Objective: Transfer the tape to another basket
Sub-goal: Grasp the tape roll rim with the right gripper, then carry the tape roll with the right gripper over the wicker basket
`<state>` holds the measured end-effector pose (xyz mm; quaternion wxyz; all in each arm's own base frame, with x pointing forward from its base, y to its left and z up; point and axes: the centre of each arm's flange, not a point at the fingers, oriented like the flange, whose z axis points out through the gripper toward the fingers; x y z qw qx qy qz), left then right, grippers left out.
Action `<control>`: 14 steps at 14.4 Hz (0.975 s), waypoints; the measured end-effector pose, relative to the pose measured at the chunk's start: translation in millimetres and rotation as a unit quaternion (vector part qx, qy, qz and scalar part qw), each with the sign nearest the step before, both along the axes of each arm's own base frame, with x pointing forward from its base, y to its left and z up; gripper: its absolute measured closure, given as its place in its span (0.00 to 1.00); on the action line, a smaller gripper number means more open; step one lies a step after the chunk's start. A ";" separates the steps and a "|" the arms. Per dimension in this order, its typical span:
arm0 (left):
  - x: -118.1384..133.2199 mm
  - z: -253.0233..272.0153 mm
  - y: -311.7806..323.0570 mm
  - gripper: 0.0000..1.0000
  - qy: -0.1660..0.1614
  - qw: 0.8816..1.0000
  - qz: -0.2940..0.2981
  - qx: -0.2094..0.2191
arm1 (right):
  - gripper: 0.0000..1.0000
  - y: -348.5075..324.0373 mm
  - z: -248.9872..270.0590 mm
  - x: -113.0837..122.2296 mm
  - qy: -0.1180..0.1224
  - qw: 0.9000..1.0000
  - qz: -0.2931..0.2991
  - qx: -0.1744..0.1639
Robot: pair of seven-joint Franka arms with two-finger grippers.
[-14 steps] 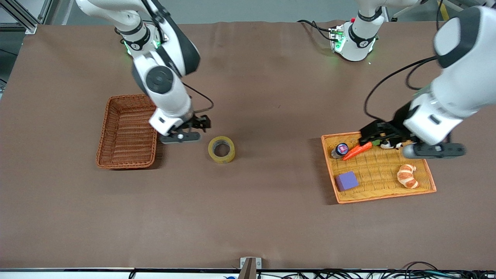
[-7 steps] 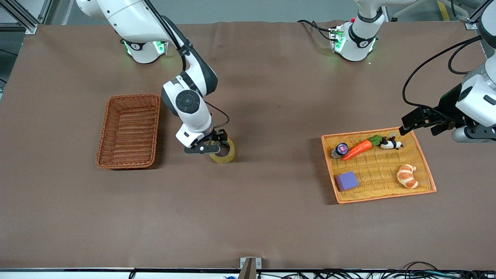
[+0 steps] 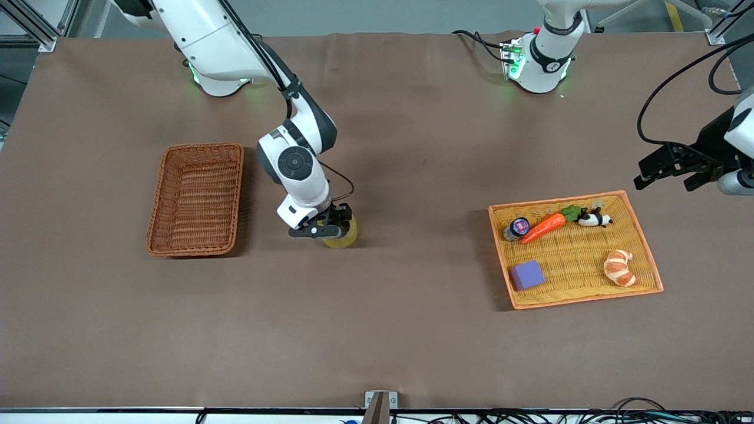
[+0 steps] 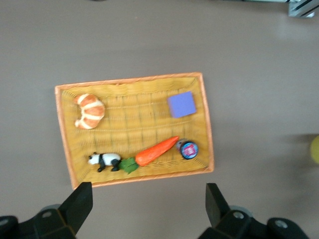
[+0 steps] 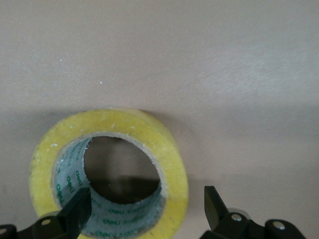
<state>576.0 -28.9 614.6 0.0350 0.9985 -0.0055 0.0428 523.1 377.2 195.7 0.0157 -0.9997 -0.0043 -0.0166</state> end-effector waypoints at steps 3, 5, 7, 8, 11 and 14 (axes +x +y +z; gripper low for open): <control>-9.5 8.3 2.3 0.00 0.007 1.000 -0.004 0.021 | 0.01 -0.1 -5.2 1.2 0.000 1.000 -0.002 -0.002; -12.9 13.3 -0.2 0.00 0.004 1.000 -0.006 0.022 | 0.12 -0.3 -5.1 1.4 -0.003 1.000 0.004 -0.006; -13.5 13.9 -2.9 0.00 0.003 1.000 -0.009 0.027 | 0.33 0.4 -5.0 1.1 -0.009 1.000 0.015 -0.013; -13.5 13.9 -3.7 0.00 0.003 1.000 -0.011 0.029 | 0.46 0.1 -5.1 1.3 -0.013 0.999 0.023 -0.019; -13.5 13.6 -6.6 0.00 0.003 0.999 -0.015 0.031 | 0.77 -1.2 -4.7 2.7 -0.019 0.999 0.024 -0.026; -14.2 13.6 -15.5 0.00 0.003 0.999 -0.023 0.031 | 0.78 -3.1 -3.2 5.8 -0.016 0.999 0.020 -0.030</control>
